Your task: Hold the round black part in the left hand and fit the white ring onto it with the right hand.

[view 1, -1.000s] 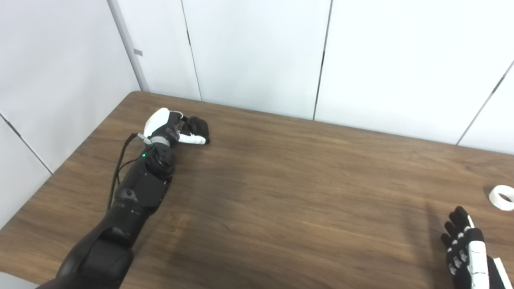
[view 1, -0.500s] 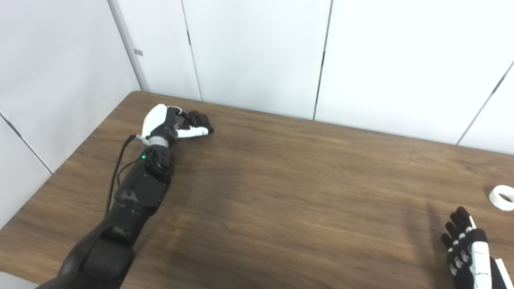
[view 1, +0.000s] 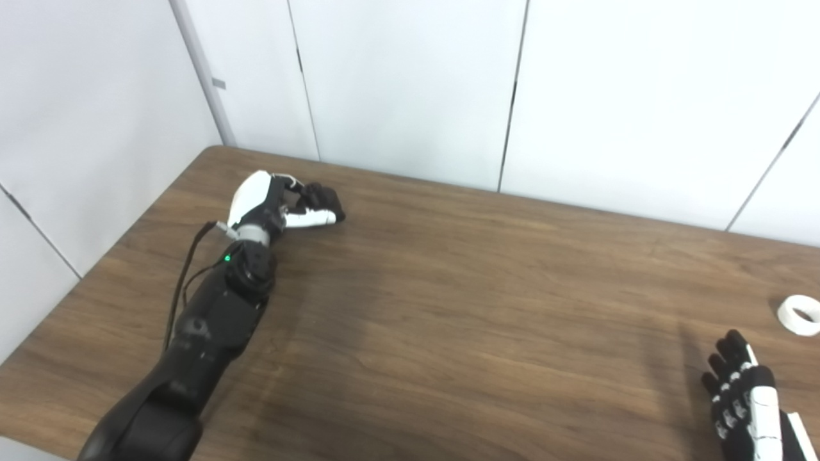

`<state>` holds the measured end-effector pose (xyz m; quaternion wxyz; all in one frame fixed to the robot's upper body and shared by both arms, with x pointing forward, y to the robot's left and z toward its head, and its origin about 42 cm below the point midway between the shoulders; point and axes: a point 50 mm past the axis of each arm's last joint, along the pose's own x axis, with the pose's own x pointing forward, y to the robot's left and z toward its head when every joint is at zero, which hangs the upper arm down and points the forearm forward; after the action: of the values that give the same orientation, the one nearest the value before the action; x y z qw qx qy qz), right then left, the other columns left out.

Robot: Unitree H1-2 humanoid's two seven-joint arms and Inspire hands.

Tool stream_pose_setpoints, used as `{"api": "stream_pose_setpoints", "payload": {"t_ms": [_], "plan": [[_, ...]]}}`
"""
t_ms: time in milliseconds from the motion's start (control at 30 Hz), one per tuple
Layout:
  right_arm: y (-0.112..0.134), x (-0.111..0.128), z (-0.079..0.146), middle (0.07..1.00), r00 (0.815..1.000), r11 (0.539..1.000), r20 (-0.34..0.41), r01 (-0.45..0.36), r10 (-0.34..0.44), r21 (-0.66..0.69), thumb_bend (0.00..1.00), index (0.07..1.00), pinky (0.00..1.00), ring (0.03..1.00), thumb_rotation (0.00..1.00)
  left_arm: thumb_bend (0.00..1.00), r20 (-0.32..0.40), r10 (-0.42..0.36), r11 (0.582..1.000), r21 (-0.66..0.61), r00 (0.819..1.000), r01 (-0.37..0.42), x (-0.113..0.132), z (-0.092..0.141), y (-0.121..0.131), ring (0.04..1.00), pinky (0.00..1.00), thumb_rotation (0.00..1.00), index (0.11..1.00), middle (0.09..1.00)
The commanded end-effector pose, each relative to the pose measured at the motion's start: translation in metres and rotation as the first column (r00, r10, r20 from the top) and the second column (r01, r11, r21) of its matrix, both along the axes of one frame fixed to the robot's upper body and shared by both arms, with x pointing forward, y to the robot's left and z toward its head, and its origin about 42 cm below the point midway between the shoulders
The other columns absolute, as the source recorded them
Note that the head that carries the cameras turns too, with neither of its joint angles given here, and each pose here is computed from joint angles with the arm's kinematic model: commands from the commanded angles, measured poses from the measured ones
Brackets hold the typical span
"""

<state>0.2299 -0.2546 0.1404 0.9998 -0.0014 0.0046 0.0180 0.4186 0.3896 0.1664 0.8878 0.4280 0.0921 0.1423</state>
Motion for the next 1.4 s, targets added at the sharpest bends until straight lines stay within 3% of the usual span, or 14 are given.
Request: {"api": "stream_pose_setpoints", "payload": {"t_ms": [0, 233, 467, 700, 867, 1033, 1200, 1367], "plan": [[-0.001, -0.005, 0.003, 1.000, 1.000, 1.000, 0.026, -0.008, 0.009, -0.014, 0.39, 1.000, 1.00, 1.000, 1.00, 0.52, 0.082, -0.032, 0.998, 0.054, 0.996, 0.027, 0.004, 0.031, -0.001, 0.902, 0.86, 0.05, 0.485, 0.798], [0.001, -0.004, 0.003, 1.000, 1.000, 1.000, 0.028, -0.001, 0.001, -0.007, 0.39, 1.000, 1.00, 1.000, 1.00, 0.52, 0.103, -0.147, 0.985, 0.101, 0.984, 0.137, -0.020, 0.036, -0.032, 0.895, 0.85, 0.05, 0.485, 0.787], [0.005, -0.006, 0.000, 1.000, 1.000, 1.000, 0.025, 0.011, -0.010, -0.018, 0.41, 1.000, 1.00, 1.000, 1.00, 0.52, 0.132, -0.265, 0.961, 0.118, 0.955, 0.250, -0.044, 0.045, -0.073, 0.871, 0.81, 0.05, 0.485, 0.770], [0.009, -0.005, -0.003, 1.000, 1.000, 1.000, 0.021, 0.015, -0.014, -0.024, 0.43, 1.000, 1.00, 1.000, 1.00, 0.52, 0.131, -0.395, 0.916, 0.136, 0.909, 0.378, -0.068, 0.049, -0.119, 0.876, 0.83, 0.05, 0.485, 0.770], [0.012, -0.005, -0.005, 0.996, 0.999, 1.000, 0.029, 0.018, -0.017, -0.024, 0.48, 0.990, 1.00, 1.000, 1.00, 0.52, 0.128, -0.504, 0.862, 0.135, 0.854, 0.489, -0.096, 0.045, -0.155, 0.870, 0.84, 0.05, 0.485, 0.773], [0.016, -0.005, -0.006, 0.988, 0.999, 1.000, 0.032, 0.014, -0.013, -0.022, 0.50, 0.981, 1.00, 1.000, 1.00, 0.52, 0.136, -0.558, 0.828, 0.155, 0.818, 0.539, -0.116, 0.039, -0.181, 0.861, 0.98, 0.05, 0.485, 0.774], [0.019, -0.005, -0.007, 0.977, 0.999, 1.000, 0.035, 0.014, -0.013, -0.026, 0.54, 0.974, 1.00, 0.998, 1.00, 0.52, 0.128, -0.614, 0.788, 0.160, 0.779, 0.595, -0.137, 0.029, -0.210, 0.866, 1.00, 0.05, 0.485, 0.782], [0.024, -0.004, -0.005, 0.975, 0.999, 0.999, 0.041, 0.009, -0.007, -0.034, 0.58, 0.971, 1.00, 0.998, 1.00, 0.52, 0.119, -0.650, 0.758, 0.165, 0.750, 0.631, -0.152, 0.018, -0.232, 0.863, 1.00, 0.05, 0.484, 0.778]]}}
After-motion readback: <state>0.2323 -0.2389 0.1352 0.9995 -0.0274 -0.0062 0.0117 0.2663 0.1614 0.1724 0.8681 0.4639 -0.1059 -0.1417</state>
